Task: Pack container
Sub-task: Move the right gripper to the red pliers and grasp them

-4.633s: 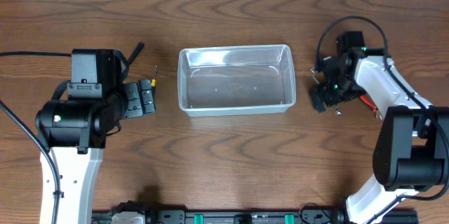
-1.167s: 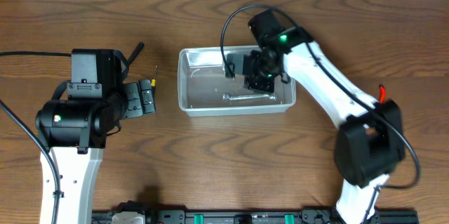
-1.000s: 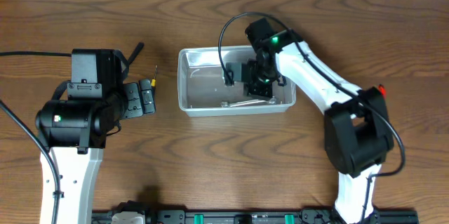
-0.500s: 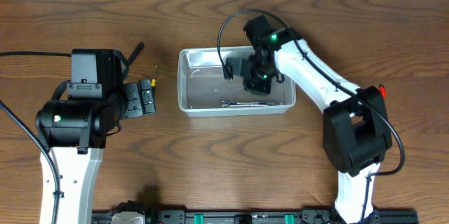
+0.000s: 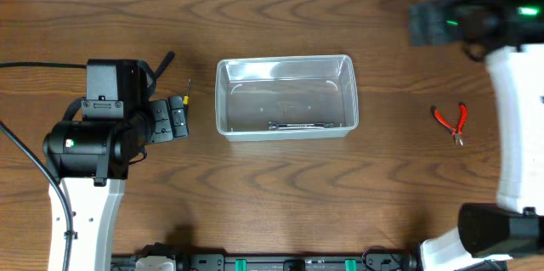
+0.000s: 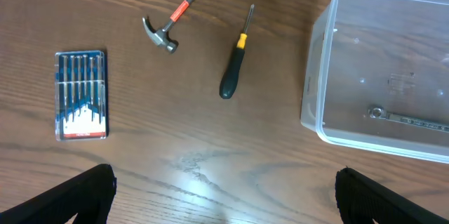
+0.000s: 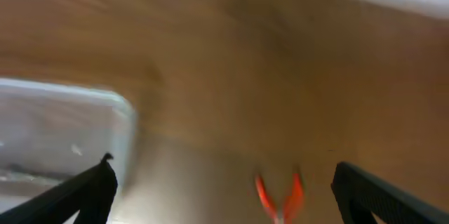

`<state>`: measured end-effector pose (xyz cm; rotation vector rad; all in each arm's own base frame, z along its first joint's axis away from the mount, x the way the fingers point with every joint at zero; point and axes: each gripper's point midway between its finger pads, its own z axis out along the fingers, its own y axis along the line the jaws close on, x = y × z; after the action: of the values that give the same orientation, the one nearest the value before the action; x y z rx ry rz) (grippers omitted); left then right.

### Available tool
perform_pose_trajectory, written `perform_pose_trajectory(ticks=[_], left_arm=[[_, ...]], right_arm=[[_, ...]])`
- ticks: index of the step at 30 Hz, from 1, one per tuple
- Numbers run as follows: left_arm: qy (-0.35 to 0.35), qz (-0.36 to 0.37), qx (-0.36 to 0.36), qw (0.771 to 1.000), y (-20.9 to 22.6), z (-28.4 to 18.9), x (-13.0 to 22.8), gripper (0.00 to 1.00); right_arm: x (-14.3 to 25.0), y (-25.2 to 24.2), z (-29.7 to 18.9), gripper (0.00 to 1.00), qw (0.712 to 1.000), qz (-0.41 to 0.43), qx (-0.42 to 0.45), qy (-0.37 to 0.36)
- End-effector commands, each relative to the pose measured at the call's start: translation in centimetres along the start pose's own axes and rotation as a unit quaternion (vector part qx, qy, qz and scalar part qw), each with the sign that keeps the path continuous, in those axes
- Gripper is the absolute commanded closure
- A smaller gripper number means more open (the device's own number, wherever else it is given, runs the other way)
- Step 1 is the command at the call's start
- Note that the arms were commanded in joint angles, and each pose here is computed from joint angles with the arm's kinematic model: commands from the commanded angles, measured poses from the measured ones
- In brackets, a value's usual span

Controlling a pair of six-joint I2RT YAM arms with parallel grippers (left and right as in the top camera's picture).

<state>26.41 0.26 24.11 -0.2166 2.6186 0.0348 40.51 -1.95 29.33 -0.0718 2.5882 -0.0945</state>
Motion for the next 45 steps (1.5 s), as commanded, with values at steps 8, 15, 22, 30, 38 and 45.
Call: perform_pose_trajectory(ticks=[8,15,22,30,38,45], left_arm=[[-0.014,0.003,-0.001,1.0,0.1,-0.5,-0.7,0.02],[-0.014,0.005,-0.002,1.0,0.1,-0.5,-0.7,0.02],[-0.011,0.005,-0.002,1.0,0.2,-0.5,-0.6,0.02],[0.001,0.006,-0.004,1.0,0.3,-0.5,0.0,0.02],[0.005,0.007,-0.005,1.0,0.3,-0.5,0.2,0.02],[0.005,0.007,-0.005,1.0,0.3,-0.5,0.2,0.02]], right_arm=[[13.2,-7.1,7.2,0.01,0.97,-0.029,-0.013,0.241],[18.6,-6.9,13.6,0.02,0.963,-0.064,-0.03,0.261],[19.7,-4.7,17.1,0.21,0.966,-0.119,-0.082,0.217],[20.1,-4.8,18.9,0.22,0.969,-0.135,-0.071,0.193],[20.7,-4.7,20.4,0.21,0.971,-0.153,-0.066,0.173],[22.4,-4.4,21.2,0.26,0.971,-0.151,-0.067,0.175]])
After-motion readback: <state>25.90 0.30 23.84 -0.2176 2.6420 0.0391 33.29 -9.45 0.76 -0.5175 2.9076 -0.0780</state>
